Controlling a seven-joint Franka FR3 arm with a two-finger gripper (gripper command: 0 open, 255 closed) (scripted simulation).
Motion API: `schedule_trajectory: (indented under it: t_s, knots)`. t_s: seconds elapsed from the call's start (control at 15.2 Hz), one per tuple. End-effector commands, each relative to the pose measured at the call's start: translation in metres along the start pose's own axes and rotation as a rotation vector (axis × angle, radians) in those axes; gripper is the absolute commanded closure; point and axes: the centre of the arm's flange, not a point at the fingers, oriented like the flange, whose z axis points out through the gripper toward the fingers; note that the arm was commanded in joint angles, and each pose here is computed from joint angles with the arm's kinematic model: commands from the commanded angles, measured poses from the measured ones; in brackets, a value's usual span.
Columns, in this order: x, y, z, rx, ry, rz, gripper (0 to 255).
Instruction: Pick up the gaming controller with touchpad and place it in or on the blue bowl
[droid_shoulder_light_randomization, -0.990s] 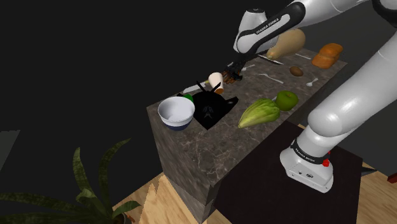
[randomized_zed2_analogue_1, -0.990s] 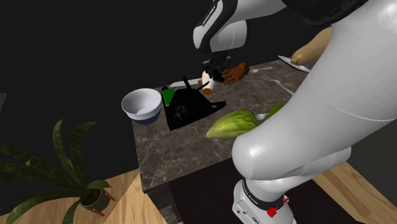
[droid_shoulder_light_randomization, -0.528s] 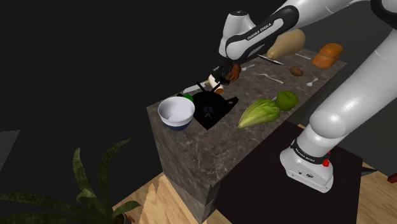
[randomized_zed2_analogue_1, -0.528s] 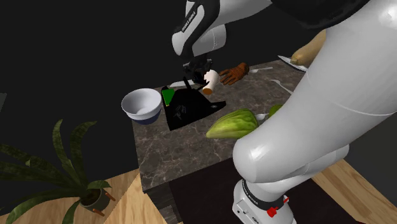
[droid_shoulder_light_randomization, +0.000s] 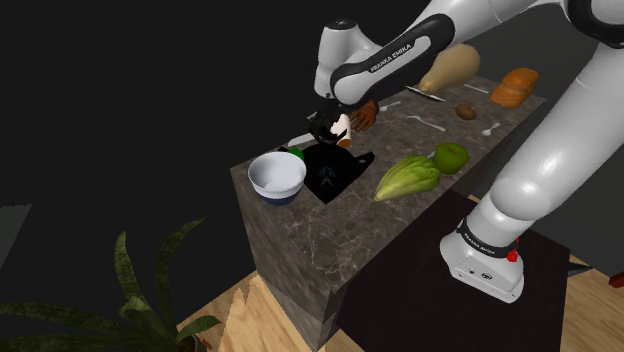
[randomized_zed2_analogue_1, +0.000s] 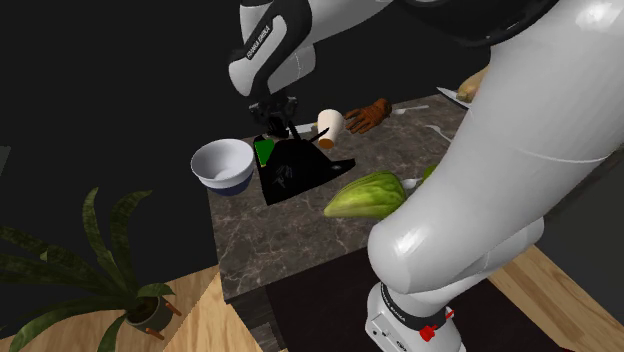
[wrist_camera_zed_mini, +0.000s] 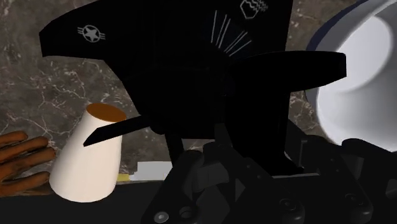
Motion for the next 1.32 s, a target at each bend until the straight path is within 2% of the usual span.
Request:
schedule_trajectory:
  t_s: [0.0, 0.73, 1.25]
  knots:
    - [0.003, -0.028, -0.001, 0.000, 0.000, 0.002, 255]
    - [0.014, -0.170, -0.004, 0.000, 0.000, 0.002, 255]
    - [0.006, -0.172, 0.038, 0.000, 0.000, 0.002, 255]
